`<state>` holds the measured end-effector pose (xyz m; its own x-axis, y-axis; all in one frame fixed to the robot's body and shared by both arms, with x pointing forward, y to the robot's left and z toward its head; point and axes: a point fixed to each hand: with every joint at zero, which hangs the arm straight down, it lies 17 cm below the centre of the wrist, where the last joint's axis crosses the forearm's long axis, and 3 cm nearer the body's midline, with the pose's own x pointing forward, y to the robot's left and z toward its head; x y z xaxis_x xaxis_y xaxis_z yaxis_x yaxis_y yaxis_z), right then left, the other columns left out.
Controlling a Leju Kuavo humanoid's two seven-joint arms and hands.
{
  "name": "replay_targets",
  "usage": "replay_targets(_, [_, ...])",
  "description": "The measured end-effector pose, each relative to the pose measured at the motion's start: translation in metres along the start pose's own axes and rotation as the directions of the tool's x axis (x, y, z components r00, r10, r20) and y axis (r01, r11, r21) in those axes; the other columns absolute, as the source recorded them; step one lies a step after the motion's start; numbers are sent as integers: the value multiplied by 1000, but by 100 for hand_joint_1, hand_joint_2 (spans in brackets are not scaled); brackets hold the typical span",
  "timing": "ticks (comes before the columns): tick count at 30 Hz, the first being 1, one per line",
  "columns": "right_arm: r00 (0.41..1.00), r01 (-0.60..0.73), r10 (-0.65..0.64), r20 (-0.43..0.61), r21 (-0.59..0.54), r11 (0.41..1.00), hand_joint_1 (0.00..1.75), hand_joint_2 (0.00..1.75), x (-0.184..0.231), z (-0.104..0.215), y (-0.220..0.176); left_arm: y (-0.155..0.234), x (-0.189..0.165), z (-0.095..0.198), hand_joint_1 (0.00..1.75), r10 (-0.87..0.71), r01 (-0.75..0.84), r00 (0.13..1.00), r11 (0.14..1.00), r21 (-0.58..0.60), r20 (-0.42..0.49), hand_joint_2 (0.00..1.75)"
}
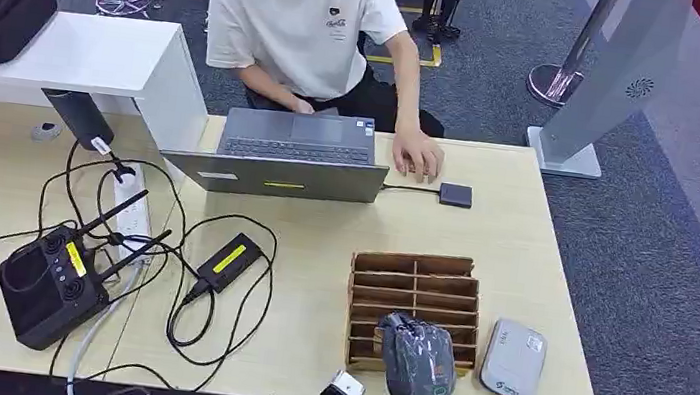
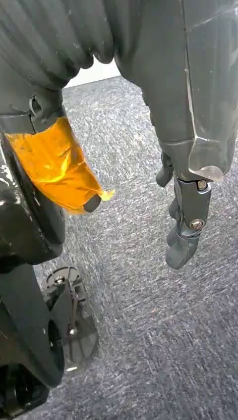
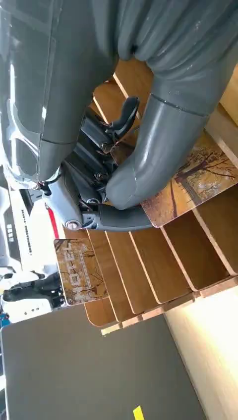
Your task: Pass the card to the sensor for recognition and then transmit it.
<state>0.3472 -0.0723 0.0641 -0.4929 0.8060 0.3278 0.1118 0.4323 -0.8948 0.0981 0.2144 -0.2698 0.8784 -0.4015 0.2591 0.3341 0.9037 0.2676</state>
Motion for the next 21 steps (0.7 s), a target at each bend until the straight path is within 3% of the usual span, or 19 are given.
replay_targets(8, [1000, 1, -1, -9, -27, 1000, 175, 175, 0, -4, -10, 3, -1, 0, 0, -3, 3, 1000, 1000, 19, -10, 175])
replay_targets(21, [999, -20, 27, 19, -287, 958, 175, 175, -11, -66, -120, 2, -2, 0, 0, -2, 2, 1000, 1000, 16, -15, 175])
